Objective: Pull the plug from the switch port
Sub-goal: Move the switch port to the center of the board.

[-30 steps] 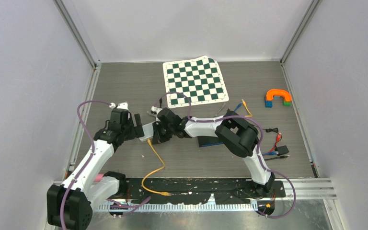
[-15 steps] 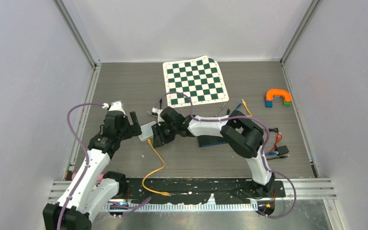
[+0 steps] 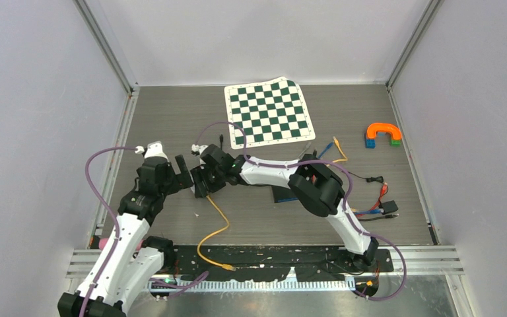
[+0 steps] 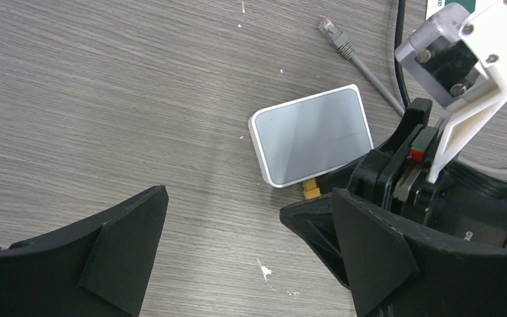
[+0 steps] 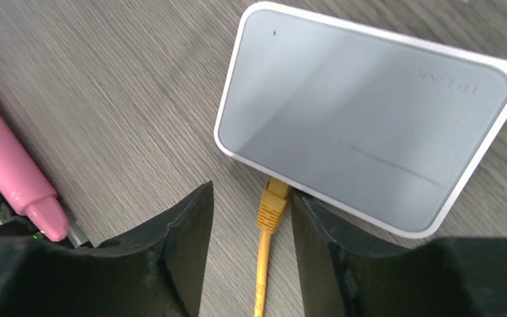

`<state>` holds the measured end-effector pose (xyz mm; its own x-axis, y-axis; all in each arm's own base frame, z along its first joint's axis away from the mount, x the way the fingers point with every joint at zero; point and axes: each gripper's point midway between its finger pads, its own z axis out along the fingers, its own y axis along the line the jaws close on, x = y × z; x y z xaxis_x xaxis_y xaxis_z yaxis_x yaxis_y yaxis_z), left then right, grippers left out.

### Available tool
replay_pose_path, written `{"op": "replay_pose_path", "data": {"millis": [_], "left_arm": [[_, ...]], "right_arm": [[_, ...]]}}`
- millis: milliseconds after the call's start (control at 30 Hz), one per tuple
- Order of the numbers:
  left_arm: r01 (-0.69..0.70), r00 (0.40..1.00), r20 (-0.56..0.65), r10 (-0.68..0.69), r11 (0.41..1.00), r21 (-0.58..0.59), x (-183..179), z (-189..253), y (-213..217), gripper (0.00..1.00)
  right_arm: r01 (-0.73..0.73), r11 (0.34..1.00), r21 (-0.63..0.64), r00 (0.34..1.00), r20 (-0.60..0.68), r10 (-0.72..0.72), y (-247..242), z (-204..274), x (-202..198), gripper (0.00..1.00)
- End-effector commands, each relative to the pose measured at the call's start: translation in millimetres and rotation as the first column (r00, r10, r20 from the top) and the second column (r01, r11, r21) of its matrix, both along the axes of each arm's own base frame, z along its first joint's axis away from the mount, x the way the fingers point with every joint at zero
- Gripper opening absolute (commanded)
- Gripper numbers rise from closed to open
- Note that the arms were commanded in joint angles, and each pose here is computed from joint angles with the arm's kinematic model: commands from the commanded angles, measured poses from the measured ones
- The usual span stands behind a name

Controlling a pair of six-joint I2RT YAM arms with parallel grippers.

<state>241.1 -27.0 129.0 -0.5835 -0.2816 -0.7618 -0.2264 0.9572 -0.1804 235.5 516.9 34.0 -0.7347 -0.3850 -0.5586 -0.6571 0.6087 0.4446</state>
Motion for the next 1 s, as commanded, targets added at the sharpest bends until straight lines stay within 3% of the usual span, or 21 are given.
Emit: {"op": "replay_pose_path", "data": {"millis": [0, 100, 167, 233, 333, 500, 633, 733, 800, 900, 967], "left_arm": [[-0.012, 1.000, -0.010, 0.012, 1.000, 0.024, 1, 1, 4, 0.99], [0.008, 1.000, -0.027, -0.007, 1.000, 0.026, 1, -3, 2, 1.00], [-0.021, 0.999, -0.047, 0.022, 1.000, 0.021, 0, -4, 4, 1.00], [-0.020, 0.999, -0.032, 0.020, 1.000, 0.000, 1, -1, 1, 1.00], [0.034, 0.999, 0.024, -0.033, 0.998, -0.055, 8, 3, -13, 1.00], [0.083, 0.994, -0.057, -0.095, 0.981, -0.177, 4, -21, -38, 1.00], [0.124, 0.983, -0.083, -0.162, 0.932, -0.341, 1, -38, -73, 0.98], [0.160, 0.977, -0.065, -0.202, 0.903, -0.398, 2, -43, -95, 0.97], [0.174, 0.970, -0.095, -0.225, 0.909, -0.380, -1, -50, -100, 0.93], [0.218, 0.959, -0.128, -0.254, 0.945, -0.242, -3, -54, -95, 0.93], [0.225, 0.953, -0.167, -0.253, 0.960, -0.167, -4, -56, -86, 0.94]], "right_arm": [[0.025, 0.976, -0.215, 0.999, 0.031, -0.019, -40, -43, -9, 0.45], [0.023, 0.970, -0.241, 0.999, 0.047, -0.012, -57, -47, -13, 0.21], [0.002, 0.969, -0.246, 0.999, 0.048, 0.011, -67, -47, -19, 0.10], [-0.040, 0.973, -0.227, 0.997, 0.049, 0.053, -74, -43, -27, 0.06], [-0.082, 0.983, -0.161, 0.994, 0.054, 0.092, -88, -32, -37, 0.05], [-0.073, 0.996, -0.045, 0.997, -0.014, 0.072, -107, -19, -40, 0.05], [-0.047, 0.999, 0.028, 0.997, -0.056, 0.049, -106, -17, -41, 0.05], [-0.027, 0.997, 0.072, 0.993, -0.113, 0.035, -98, -17, -44, 0.06], [-0.015, 0.997, 0.071, 0.988, -0.151, 0.026, -95, -21, -46, 0.10], [-0.001, 0.997, 0.078, 0.986, -0.167, 0.014, -88, -17, -43, 0.17], [0.008, 0.997, 0.079, 0.984, -0.175, 0.006, -87, -15, -42, 0.27]]}}
